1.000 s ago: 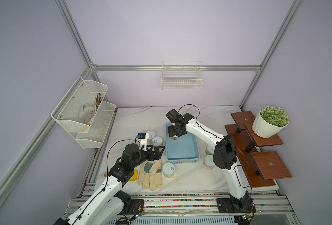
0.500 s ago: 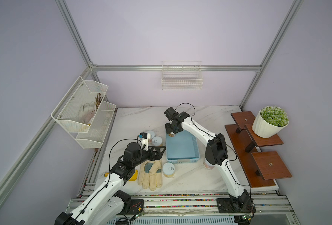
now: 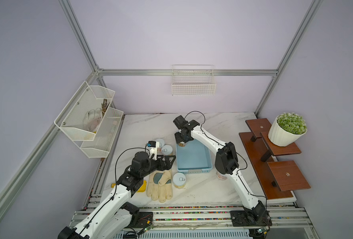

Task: Put the canned food in the basket
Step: Place the canned food in the basket, then pick up the canned food from the center of the board, then place the canned food in the basket.

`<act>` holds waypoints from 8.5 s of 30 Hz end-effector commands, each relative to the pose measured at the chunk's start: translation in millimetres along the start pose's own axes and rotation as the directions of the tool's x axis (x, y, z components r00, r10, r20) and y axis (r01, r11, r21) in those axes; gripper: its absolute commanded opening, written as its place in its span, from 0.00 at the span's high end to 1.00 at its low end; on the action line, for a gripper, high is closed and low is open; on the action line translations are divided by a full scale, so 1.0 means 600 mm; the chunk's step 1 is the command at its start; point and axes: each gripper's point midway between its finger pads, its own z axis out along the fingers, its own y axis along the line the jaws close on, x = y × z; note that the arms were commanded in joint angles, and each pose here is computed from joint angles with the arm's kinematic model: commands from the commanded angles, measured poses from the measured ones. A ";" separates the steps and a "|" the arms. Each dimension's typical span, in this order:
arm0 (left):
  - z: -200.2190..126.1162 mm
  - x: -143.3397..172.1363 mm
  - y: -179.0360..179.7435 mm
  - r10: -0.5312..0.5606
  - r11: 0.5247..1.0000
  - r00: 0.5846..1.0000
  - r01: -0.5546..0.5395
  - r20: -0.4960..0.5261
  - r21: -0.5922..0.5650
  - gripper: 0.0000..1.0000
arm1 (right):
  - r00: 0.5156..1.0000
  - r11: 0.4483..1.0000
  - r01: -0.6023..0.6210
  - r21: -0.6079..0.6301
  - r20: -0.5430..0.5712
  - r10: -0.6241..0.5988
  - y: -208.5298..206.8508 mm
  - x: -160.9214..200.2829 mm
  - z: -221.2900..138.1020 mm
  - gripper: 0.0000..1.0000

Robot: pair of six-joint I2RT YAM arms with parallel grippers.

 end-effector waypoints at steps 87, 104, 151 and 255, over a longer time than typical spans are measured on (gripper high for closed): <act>0.036 0.197 -0.082 0.112 0.889 0.851 -0.317 -0.513 -0.331 0.00 | 0.958 0.702 0.066 -0.709 0.241 0.154 -0.051 0.398 -0.449 0.08; 0.042 0.222 -0.040 0.050 0.836 0.815 -0.350 -0.577 -0.422 0.00 | 0.970 0.721 0.048 -0.691 0.205 0.131 -0.054 0.417 -0.410 0.08; -0.004 0.204 -0.081 0.104 0.886 0.753 -0.367 -0.649 -0.284 0.54 | 0.940 0.761 0.068 -0.645 0.297 0.167 -0.080 0.404 -0.443 0.07; 0.506 -0.086 -0.045 0.393 0.792 0.775 -0.559 -0.495 -0.246 0.06 | 0.695 0.952 -0.062 -0.300 0.671 0.257 -0.218 0.254 -0.390 0.07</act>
